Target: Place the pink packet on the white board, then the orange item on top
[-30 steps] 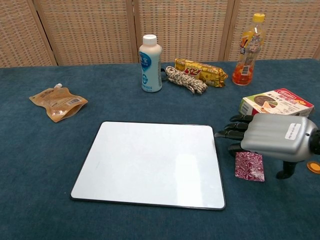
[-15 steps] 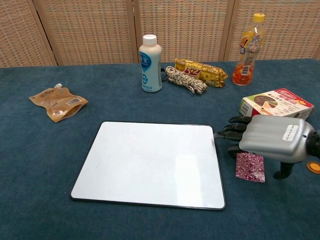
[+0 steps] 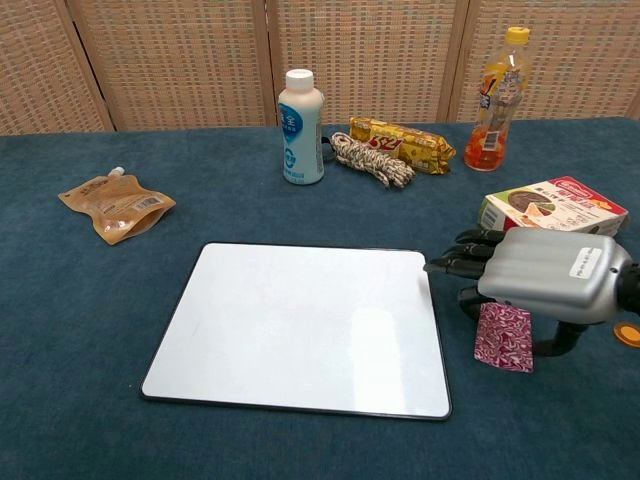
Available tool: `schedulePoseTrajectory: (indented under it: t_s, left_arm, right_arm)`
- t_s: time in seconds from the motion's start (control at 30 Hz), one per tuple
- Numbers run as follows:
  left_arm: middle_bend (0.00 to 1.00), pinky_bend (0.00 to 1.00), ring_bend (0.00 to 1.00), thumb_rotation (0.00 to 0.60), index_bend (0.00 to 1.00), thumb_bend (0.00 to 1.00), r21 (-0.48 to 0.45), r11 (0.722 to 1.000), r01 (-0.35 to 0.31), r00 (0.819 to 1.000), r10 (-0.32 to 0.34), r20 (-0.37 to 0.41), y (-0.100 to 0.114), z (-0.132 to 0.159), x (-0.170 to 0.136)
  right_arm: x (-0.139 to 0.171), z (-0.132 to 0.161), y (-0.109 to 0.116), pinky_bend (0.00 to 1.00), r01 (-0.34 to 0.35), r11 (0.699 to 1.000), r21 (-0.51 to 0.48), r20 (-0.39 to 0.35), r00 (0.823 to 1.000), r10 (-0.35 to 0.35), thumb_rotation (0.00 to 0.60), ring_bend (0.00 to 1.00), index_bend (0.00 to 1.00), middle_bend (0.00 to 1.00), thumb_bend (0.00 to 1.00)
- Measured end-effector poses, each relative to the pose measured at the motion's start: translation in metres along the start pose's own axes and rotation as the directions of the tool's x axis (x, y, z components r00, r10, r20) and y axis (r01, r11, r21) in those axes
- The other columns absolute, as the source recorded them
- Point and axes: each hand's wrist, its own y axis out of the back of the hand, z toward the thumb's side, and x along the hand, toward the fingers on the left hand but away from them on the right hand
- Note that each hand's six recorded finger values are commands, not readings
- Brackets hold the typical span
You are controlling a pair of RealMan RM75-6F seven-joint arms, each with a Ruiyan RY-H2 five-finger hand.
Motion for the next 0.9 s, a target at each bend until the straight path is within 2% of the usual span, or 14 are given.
schedulePoseTrajectory:
  t_s: [0.2, 0.4, 0.63, 0.9]
  left_arm:
    - [0.00, 0.00, 0.00, 0.600, 0.00, 0.00, 0.000, 1.000, 0.000, 1.000, 0.000, 0.000, 0.000, 0.000, 0.000]
    - [0.00, 0.00, 0.00, 0.600, 0.00, 0.00, -0.002, 1.000, 0.001, 1.000, -0.001, -0.001, 0.001, 0.000, 0.001]
    - [0.00, 0.00, 0.00, 0.600, 0.00, 0.00, -0.008, 1.000, 0.000, 1.000, 0.000, -0.002, 0.002, -0.001, 0.001]
    - [0.00, 0.00, 0.00, 0.600, 0.00, 0.00, -0.016, 1.000, 0.001, 1.000, -0.002, -0.003, 0.003, -0.003, 0.001]
  right_arm:
    - [0.000, 0.000, 0.002, 0.02, 0.011, 1.000, -0.010, -0.001, 1.000, -0.012, 0.600, 0.00, 0.55, 0.00, 0.26]
    - [-0.003, -0.004, 0.016, 0.02, 0.052, 0.998, -0.040, 0.014, 0.999, -0.051, 0.600, 0.00, 0.55, 0.00, 0.26]
    - [-0.014, -0.012, 0.052, 0.02, 0.122, 0.990, -0.068, 0.041, 0.992, -0.120, 0.600, 0.00, 0.55, 0.00, 0.26]
    - [-0.037, -0.009, 0.083, 0.02, 0.144, 0.988, -0.048, 0.054, 0.988, -0.142, 0.600, 0.00, 0.55, 0.00, 0.26]
